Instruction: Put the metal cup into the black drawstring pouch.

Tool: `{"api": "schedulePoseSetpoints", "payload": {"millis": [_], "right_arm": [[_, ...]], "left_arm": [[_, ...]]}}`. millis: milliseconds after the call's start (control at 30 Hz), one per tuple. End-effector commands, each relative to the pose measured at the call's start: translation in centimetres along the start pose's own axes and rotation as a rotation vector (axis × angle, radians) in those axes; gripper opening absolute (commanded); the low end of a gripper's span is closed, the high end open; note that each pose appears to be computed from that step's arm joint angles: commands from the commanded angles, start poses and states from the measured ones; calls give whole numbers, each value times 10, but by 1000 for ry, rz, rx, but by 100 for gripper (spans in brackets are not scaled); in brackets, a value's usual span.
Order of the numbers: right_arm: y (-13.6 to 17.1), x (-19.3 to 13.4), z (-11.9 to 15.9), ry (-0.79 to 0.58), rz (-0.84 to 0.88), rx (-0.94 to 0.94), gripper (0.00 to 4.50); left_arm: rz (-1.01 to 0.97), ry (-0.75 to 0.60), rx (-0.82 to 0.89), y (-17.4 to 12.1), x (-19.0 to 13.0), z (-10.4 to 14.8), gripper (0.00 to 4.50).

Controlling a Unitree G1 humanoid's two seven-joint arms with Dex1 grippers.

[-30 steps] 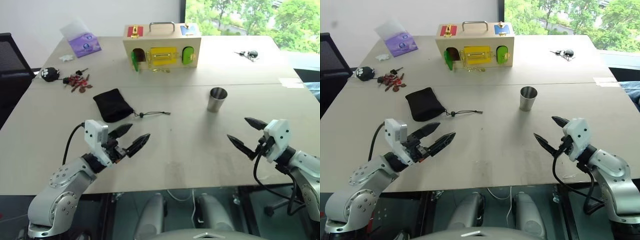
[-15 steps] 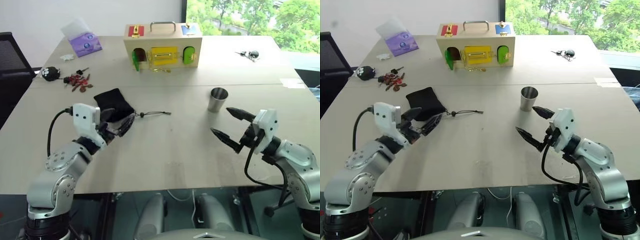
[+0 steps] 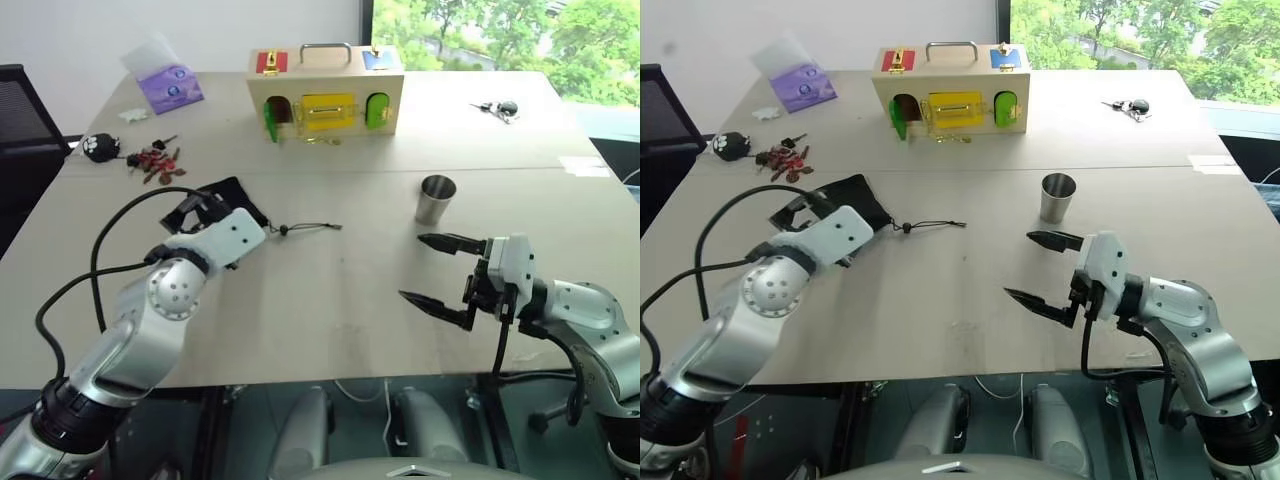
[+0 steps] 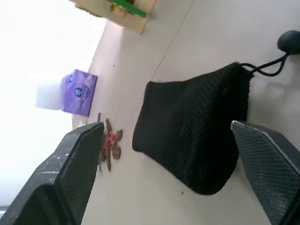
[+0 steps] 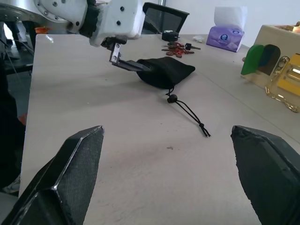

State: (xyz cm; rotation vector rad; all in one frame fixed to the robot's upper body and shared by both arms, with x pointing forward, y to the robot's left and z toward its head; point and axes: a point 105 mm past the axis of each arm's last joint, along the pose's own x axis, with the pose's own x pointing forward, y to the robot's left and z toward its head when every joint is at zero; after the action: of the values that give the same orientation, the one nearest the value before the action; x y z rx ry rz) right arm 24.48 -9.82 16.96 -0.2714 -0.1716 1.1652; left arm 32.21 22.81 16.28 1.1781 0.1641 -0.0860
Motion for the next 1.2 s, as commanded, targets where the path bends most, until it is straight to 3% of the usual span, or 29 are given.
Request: {"api": "schedulePoseSetpoints", "payload": {"millis": [33, 233, 267, 333, 533, 567, 833, 967, 1033, 1200], "right_arm": [[-2, 1, 9, -18, -5, -52, 443], [-6, 0, 8, -10, -33, -68, 443], [-7, 0, 8, -9, -37, -69, 450], [-10, -1, 7, -5, -60, -66, 450], [-25, -1, 8, 6, -179, -84, 450], [-29, -1, 10, 12, -202, -66, 450], [-69, -9, 50, 163, -258, -29, 450], [-105, -11, 46, 311, -330, 30, 450], [-116, -10, 40, 382, -328, 52, 450], [-148, -2, 23, 500, -357, 64, 450]], "left_arm": [[41, 25, 45, 9, 10, -2, 450], [41, 28, 92, 9, 27, 1, 450], [35, 29, 95, 9, 28, 1, 399], [17, 28, 96, 7, 29, 2, 340], [-45, 40, -3, 4, 31, 0, 35], [-64, 49, -62, 4, 31, -1, 7], [-286, 7, -594, 6, 22, 9, 7], [-390, -37, -830, 7, 15, 19, 7], [-418, -46, -904, 7, 14, 22, 7], [-413, -24, -896, 0, 12, 20, 7]]}}
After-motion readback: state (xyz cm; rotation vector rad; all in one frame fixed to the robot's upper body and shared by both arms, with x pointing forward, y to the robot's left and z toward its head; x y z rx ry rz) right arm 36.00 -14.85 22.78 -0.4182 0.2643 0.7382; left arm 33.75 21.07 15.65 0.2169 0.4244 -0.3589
